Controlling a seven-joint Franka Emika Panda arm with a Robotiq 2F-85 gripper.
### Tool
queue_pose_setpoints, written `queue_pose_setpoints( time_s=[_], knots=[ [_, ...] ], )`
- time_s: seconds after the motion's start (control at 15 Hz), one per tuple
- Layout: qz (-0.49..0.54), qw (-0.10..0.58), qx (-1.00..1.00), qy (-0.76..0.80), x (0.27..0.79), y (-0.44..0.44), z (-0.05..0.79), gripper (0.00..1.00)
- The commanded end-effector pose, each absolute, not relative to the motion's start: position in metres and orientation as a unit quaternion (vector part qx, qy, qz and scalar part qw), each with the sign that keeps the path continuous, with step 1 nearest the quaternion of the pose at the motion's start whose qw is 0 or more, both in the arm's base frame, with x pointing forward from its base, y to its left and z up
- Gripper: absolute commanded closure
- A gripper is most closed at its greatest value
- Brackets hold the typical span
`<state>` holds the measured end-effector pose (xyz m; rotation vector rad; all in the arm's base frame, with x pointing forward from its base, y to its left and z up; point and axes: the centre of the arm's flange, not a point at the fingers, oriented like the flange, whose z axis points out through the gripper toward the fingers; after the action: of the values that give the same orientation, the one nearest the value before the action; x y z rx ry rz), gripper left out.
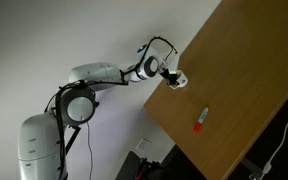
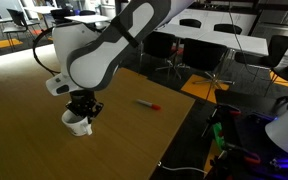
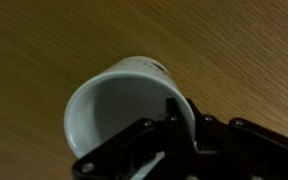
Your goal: Move the mug to the left
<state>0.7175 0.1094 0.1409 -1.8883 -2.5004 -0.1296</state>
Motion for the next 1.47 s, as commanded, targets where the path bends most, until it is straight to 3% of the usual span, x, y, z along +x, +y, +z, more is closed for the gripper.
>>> queue_pose_setpoints(
  time_s=[0.0,1.4],
  knots=[
    [-0.039,0.006,-0.612,-0.790,0.693,0.116,0.154,0.97],
    [-0.054,-0.016,-0.685,-0.727,0.582,0.141,0.160,0.97]
  ],
)
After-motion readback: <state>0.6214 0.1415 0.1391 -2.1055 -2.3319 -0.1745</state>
